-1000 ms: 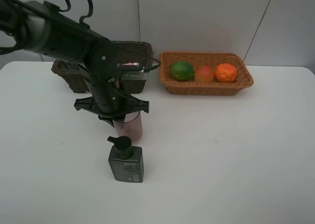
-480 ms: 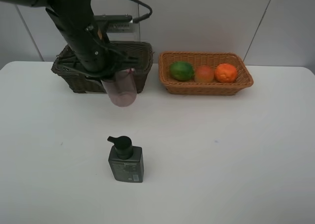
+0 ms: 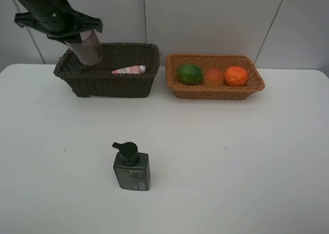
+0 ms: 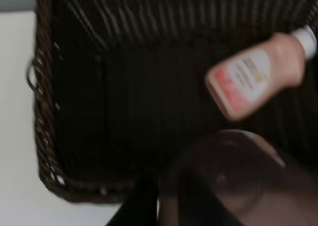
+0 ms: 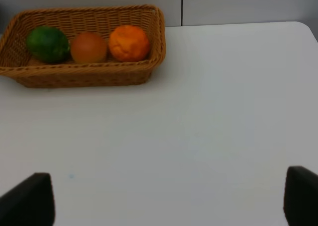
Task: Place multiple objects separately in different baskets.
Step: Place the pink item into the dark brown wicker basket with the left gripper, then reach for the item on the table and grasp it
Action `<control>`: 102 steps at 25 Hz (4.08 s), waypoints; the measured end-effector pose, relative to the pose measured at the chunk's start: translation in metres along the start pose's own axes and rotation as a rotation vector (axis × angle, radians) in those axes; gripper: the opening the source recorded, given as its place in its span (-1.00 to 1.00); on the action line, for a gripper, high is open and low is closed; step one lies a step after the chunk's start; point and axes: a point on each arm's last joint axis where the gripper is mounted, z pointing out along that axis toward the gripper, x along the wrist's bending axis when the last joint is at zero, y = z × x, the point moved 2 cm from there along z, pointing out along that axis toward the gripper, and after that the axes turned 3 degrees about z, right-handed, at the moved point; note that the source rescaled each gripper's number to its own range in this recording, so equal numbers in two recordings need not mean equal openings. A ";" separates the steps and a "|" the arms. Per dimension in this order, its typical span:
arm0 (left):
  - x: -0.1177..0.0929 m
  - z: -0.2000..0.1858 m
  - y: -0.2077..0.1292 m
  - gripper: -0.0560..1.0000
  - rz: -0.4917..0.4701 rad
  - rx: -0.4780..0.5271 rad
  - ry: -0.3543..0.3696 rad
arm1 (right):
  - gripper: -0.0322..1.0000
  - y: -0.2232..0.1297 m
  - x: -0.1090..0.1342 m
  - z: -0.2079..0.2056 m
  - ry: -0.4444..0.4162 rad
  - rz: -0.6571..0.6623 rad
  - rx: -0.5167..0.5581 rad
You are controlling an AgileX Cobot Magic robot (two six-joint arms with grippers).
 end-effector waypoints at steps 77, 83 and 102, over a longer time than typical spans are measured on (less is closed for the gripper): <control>-0.125 -0.097 -0.079 0.99 1.372 0.247 -0.647 | 0.99 0.000 0.000 0.000 0.000 0.001 0.000; -0.134 -0.094 -0.090 0.99 1.393 0.226 -0.659 | 0.99 0.000 0.000 0.000 0.000 0.001 0.000; -0.157 -0.096 -0.133 0.99 1.400 0.278 -0.744 | 0.99 0.000 0.000 0.000 0.000 0.001 0.000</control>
